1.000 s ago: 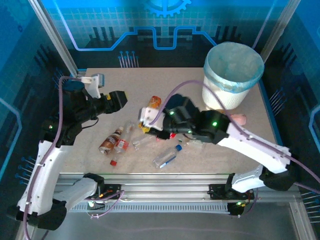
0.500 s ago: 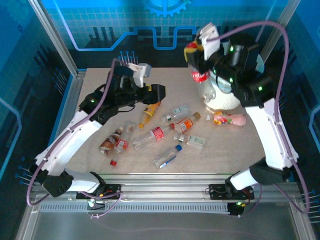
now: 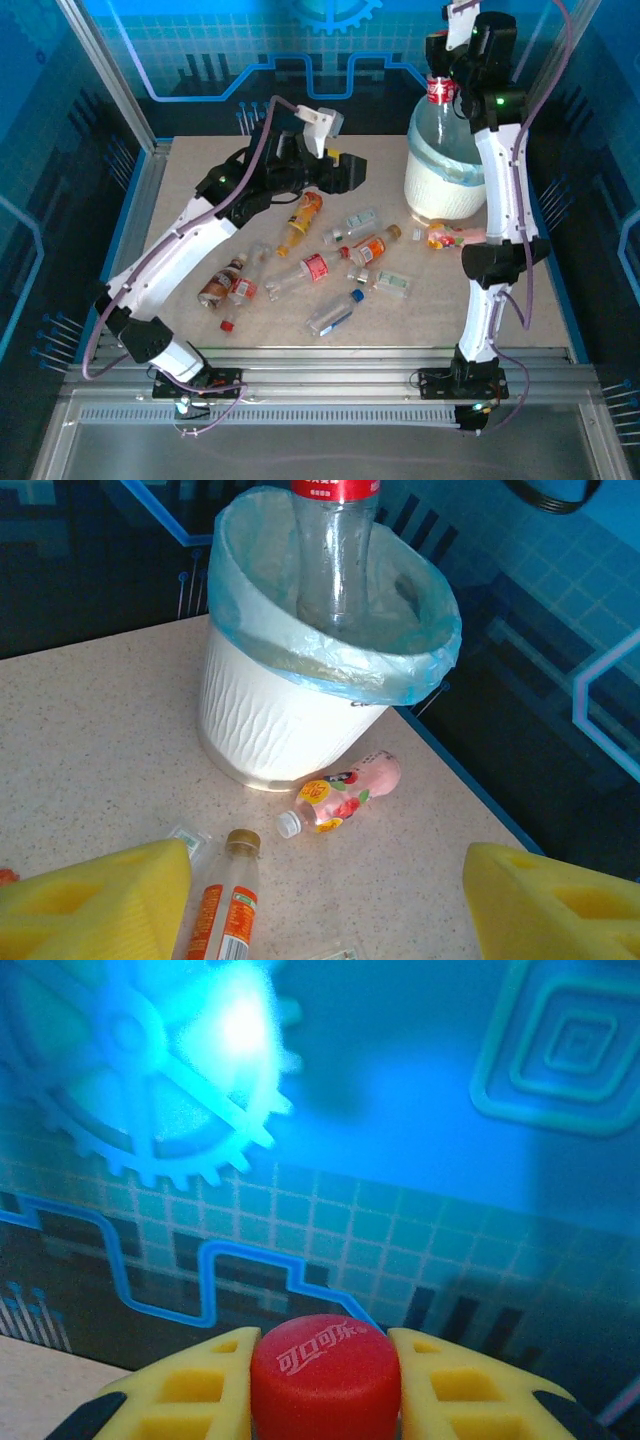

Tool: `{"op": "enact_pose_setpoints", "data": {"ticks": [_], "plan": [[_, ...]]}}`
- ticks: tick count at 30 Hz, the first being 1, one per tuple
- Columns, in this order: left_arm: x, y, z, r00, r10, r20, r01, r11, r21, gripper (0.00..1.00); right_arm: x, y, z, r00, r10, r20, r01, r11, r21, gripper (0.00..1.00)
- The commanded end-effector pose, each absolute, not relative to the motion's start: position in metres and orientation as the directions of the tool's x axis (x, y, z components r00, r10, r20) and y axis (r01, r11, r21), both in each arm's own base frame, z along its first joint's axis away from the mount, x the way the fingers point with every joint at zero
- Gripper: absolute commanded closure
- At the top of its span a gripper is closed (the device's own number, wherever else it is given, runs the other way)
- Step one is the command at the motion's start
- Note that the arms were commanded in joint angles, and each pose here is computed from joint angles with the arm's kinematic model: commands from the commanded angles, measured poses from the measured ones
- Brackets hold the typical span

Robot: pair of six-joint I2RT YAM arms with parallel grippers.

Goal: Put the plastic bottles in the bin

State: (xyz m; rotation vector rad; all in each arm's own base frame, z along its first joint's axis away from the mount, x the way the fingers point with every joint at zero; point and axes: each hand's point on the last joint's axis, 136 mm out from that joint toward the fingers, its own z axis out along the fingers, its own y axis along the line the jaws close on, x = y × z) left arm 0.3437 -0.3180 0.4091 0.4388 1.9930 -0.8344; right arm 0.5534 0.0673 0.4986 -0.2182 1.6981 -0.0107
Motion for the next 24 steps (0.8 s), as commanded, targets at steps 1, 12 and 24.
{"op": "enact_pose_setpoints", "data": {"ticks": [1,12,24], "plan": [[0.343,-0.330,0.414,-0.507,0.013,-0.862,0.635,0.681,-0.363,0.26,0.554,0.049,0.520,-0.056,-0.133,-0.989,-0.077,0.989,-0.129,0.90],[0.353,-0.341,0.396,-0.539,0.020,-0.842,0.627,0.677,-0.385,0.25,0.593,0.021,0.466,-0.118,-0.151,-0.981,0.037,0.987,-0.156,0.83],[0.360,-0.347,0.384,-0.558,0.033,-0.829,0.617,0.685,-0.388,0.20,0.585,0.005,0.431,-0.101,-0.119,-0.988,0.061,0.990,-0.125,0.43]]}}
